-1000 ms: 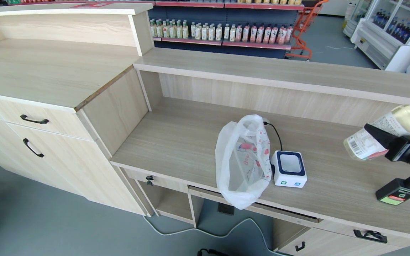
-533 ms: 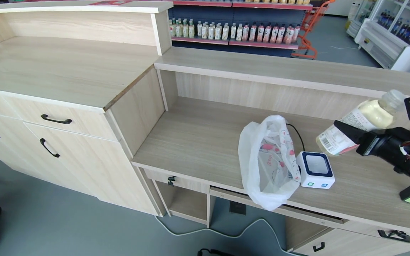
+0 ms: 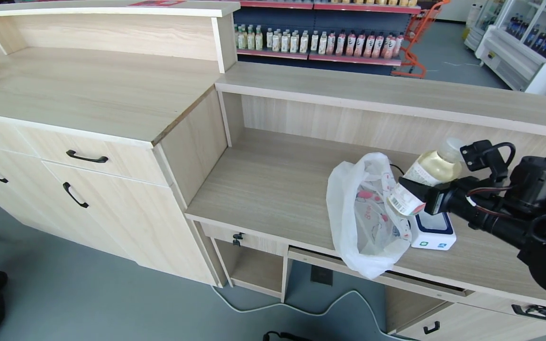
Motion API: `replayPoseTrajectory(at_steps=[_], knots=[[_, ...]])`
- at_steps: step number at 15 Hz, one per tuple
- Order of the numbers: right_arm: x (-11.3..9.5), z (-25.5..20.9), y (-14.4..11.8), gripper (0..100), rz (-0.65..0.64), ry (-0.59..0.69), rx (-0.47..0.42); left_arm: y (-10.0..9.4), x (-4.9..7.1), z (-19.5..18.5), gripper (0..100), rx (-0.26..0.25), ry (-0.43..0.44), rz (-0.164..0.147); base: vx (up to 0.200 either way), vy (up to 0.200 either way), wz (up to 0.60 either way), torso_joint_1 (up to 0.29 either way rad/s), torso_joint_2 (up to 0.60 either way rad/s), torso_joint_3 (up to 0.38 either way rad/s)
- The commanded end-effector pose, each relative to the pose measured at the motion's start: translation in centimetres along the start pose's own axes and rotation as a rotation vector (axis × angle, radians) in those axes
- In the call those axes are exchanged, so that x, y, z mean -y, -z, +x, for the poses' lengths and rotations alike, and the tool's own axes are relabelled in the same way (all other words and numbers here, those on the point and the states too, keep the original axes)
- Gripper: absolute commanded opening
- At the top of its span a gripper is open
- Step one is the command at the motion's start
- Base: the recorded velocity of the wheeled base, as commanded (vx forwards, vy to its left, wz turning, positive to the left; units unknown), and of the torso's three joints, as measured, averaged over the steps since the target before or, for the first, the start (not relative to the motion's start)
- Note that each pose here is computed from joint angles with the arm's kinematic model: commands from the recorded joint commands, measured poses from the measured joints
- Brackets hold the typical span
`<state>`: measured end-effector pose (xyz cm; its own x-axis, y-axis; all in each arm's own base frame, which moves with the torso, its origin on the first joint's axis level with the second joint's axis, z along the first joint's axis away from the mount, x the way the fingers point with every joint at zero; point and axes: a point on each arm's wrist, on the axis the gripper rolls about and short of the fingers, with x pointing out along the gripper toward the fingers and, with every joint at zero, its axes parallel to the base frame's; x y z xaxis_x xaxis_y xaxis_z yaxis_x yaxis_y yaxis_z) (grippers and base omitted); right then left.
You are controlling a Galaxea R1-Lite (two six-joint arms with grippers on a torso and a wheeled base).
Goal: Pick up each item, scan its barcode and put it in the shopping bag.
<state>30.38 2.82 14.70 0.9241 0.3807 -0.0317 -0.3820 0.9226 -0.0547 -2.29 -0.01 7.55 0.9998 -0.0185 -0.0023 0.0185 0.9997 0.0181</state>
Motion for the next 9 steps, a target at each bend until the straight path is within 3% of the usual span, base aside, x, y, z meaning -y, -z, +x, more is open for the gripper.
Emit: replayPoseTrajectory(at_steps=[1,5,9], knots=[[-0.5,1.3,2.3,0,0.010,-0.030,-0.067,0.0,0.0,0.0,100,0.001,0.000,0.000,0.000,0.000,0.00,0.000,0.00,0.000],[-0.9,2.3,4.3,0,-0.007,-0.002,-0.125,0.0,0.0,0.0,100,0.001,0.000,0.000,0.000,0.000,0.00,0.000,0.00,0.000],[-1.4,3.9,6.1,0,-0.025,-0.026,-0.082,0.0,0.0,0.0,100,0.001,0.000,0.000,0.000,0.000,0.00,0.000,0.00,0.000]])
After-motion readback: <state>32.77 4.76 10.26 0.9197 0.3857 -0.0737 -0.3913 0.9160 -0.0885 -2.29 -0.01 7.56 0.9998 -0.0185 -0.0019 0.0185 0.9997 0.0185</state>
